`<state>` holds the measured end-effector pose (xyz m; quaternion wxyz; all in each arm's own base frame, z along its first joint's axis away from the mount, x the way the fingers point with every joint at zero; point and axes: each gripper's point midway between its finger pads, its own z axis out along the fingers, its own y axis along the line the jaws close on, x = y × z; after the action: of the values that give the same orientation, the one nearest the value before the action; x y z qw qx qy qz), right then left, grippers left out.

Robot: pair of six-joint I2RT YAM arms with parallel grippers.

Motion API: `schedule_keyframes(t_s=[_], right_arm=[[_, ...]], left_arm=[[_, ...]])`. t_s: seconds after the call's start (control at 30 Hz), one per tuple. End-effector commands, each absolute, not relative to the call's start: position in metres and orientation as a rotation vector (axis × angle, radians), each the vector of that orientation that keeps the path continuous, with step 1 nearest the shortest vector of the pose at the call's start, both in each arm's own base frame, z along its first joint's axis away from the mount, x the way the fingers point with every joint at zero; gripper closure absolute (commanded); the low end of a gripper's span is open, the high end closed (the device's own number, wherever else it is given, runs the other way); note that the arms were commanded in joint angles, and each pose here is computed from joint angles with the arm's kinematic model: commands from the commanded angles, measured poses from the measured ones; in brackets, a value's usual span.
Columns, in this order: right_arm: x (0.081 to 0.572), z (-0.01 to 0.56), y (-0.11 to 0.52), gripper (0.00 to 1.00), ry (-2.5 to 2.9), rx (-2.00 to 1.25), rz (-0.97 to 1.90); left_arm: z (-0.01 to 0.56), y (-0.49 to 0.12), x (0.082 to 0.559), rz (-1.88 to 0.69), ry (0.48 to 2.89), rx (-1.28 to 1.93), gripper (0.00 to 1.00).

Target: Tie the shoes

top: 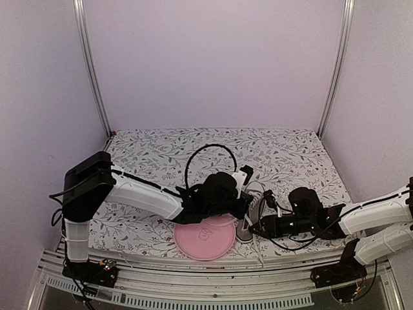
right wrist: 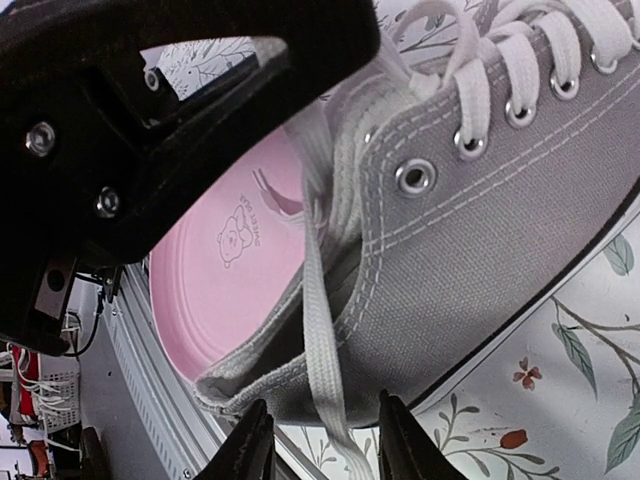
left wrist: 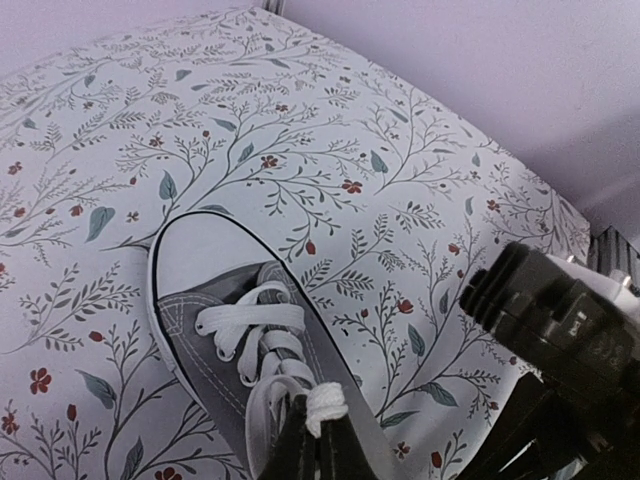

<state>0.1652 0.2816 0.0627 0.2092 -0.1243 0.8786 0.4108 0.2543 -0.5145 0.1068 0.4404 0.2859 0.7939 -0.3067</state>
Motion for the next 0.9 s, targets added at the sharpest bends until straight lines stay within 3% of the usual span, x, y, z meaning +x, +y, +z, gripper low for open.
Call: schedule_keyframes(t_s=[0.0, 0.27, 0.87], right_arm=[[0.172, 0.071, 0.293, 0.68, 2.404, -0.354, 1.164], [0.169, 0.072, 0.29, 0.97, 2.403, -0.327, 1.162], [0.248, 0.092, 0.25, 0.98, 2.412, -0.077, 0.841]], left_arm=[[0.121, -0.518, 0.252, -0.798, 1.938, 0.688, 1.0], [0.122, -0.517, 0.253, -0.796, 1.936, 0.685, 1.0], [0.13, -0.516, 0.247, -0.864, 1.912, 0.68, 1.0]])
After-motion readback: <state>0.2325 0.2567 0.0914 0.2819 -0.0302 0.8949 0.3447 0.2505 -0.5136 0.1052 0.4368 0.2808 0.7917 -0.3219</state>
